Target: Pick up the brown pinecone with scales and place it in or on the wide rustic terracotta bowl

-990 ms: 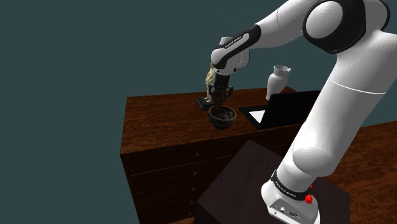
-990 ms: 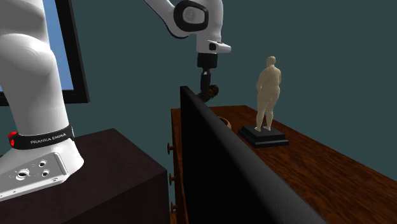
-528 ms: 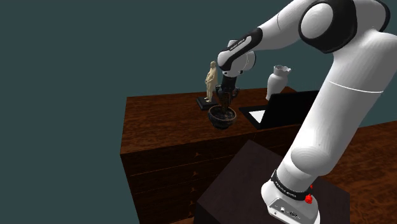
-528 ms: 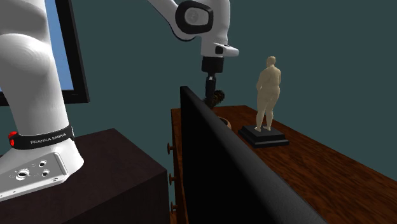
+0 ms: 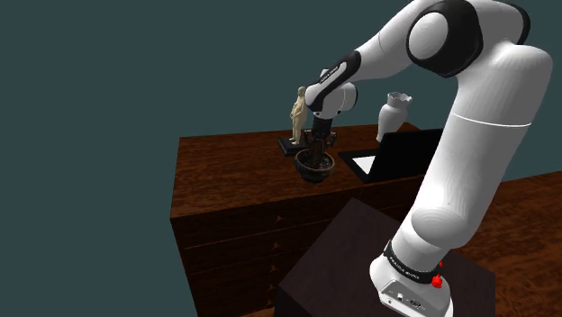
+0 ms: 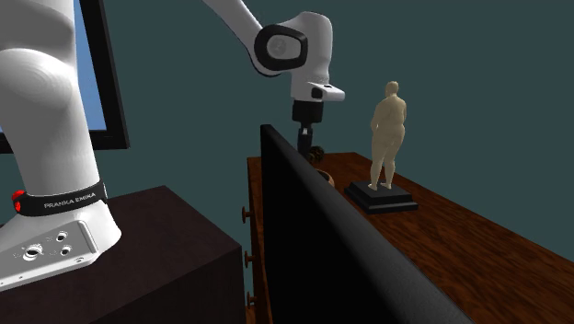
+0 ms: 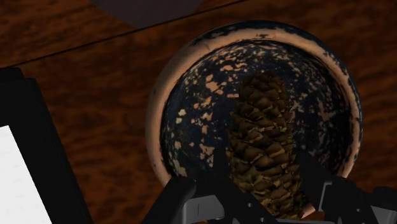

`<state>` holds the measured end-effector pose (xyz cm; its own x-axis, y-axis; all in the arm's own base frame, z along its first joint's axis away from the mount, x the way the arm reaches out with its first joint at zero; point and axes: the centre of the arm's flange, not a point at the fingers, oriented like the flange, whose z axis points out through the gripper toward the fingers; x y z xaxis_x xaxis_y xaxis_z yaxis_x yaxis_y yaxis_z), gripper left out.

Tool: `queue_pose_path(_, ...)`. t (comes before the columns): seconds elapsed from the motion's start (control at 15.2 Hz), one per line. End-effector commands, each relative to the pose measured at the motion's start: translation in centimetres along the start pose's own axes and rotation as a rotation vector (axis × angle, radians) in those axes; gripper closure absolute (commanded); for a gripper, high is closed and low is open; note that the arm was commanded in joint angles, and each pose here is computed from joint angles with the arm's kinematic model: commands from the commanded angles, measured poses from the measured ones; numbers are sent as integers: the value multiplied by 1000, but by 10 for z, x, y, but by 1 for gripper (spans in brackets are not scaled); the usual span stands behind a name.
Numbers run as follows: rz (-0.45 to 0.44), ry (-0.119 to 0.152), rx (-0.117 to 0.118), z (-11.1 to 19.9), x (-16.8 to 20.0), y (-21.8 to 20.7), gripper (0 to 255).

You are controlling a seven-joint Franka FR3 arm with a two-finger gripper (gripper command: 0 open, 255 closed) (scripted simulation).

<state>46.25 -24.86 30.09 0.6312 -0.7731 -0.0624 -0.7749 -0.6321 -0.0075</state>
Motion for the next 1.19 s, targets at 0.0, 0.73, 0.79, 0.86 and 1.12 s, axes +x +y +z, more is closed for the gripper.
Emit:
queue_pose_path(0.0, 0, 1, 0, 13, 1, 0, 255)
queue_pose_path(0.73, 0, 1, 0, 13, 0, 0, 0)
queue_pose_path(0.79, 0, 1, 0, 13, 0, 0, 0)
queue_pose_path(0.86, 0, 1, 0, 13, 1, 0, 0)
queue_pose_path(1.12, 0, 1, 0, -37, 1, 0, 0)
